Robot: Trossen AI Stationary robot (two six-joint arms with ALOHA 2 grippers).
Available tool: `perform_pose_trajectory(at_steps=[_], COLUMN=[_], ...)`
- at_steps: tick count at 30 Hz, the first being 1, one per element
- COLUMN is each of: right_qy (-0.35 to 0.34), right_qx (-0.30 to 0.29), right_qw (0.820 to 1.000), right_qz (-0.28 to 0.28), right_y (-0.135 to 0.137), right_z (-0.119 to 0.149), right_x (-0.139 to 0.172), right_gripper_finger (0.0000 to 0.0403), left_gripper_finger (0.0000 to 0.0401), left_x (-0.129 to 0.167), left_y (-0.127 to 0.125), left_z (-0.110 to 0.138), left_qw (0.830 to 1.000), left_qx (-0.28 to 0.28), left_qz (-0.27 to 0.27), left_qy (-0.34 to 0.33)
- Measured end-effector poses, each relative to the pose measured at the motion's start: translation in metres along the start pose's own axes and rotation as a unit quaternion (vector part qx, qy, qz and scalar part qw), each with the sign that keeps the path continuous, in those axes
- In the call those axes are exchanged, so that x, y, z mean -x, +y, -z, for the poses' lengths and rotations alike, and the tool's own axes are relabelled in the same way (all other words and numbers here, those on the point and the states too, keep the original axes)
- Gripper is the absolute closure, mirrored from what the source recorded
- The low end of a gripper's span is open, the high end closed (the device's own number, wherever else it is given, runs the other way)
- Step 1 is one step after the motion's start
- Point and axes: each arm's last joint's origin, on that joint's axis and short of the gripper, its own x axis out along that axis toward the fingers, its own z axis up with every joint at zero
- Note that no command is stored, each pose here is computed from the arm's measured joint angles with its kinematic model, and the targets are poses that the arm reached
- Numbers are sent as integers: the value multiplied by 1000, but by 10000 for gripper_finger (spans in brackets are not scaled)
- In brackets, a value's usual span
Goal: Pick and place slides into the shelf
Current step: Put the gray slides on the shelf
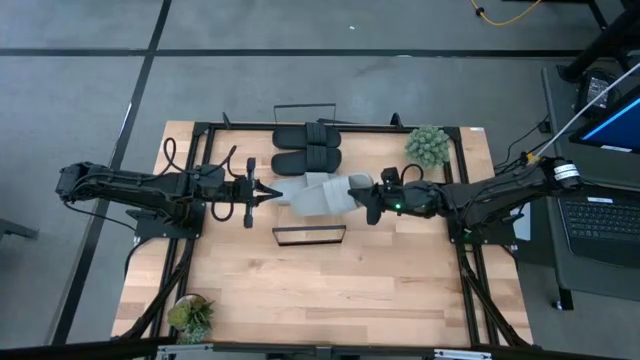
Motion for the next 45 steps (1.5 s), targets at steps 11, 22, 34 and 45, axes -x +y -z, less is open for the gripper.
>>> perform_pose_trajectory(at_steps=[11,22,34,45], right_qy=[5,26,30,44], right_qx=[-26,-72,-117,-149], right_qw=[1000,996,992,988], right_qz=[-15,-49,-45,-25], right_y=[-9,-13,-23,-32], right_z=[17,41,61,76], right_x=[-12,-41,-59,-68], right_gripper_finger=[402,402,402,402], left_gripper_finger=[401,401,401,401], left_x=[0,0,0,0], left_y=[0,0,0,0], left_z=[0,0,0,0], left_qw=[1000,1000,1000,1000], left_qx=[-3,-4,-4,-5], left_qz=[0,0,0,0], left_qy=[-1,0,0,0])
